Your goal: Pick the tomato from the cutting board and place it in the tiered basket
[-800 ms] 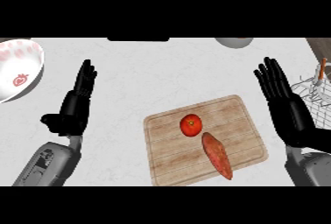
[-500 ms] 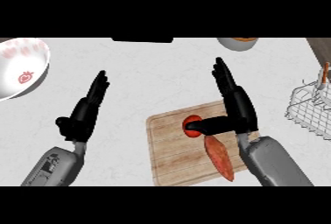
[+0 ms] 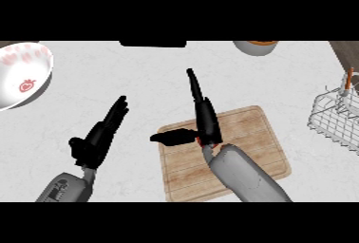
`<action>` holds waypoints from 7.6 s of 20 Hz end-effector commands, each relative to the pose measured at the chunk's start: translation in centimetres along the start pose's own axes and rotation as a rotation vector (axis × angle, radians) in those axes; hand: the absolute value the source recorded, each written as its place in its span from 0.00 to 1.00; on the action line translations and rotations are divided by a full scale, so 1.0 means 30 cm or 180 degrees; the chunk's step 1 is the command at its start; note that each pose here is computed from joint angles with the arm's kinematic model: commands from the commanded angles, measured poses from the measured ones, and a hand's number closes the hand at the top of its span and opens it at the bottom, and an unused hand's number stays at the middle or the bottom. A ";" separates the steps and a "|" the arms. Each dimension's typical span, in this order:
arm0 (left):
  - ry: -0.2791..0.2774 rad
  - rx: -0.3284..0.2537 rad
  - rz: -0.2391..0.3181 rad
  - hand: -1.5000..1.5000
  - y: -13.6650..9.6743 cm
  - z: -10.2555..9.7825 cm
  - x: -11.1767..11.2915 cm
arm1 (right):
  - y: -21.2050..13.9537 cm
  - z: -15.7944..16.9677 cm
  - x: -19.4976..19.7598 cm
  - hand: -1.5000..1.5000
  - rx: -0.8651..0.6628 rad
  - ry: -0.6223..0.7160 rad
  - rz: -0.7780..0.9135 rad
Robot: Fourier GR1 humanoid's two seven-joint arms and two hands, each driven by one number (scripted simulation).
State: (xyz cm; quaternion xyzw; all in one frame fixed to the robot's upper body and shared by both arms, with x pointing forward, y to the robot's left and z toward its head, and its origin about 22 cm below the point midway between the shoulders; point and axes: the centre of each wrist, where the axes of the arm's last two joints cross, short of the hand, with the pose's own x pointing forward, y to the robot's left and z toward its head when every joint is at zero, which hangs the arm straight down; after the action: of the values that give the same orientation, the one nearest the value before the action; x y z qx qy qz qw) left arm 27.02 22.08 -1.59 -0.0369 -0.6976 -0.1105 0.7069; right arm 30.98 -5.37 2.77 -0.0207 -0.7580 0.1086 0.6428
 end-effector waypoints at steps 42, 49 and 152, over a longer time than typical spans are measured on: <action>0.0111 0.0055 0.0085 0.50 -0.011 0.065 -0.030 | 0.043 0.003 0.251 0.00 0.1147 0.2091 0.3907; 0.0062 0.0087 0.0017 0.50 0.040 0.005 -0.014 | 0.027 -0.014 0.186 0.00 0.0968 0.2235 0.3972; 0.0060 0.0021 0.0034 0.50 0.017 0.009 -0.019 | -1.440 -0.109 0.326 0.00 -0.0798 0.1987 0.0442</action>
State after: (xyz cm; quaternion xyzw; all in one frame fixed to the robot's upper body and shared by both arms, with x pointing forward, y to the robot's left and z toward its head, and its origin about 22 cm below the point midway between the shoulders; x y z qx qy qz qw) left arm 26.95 23.05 -2.31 -0.0372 -0.6920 -0.1058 0.7131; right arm 36.83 -45.47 22.19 -0.2429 -0.5561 0.0792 0.7909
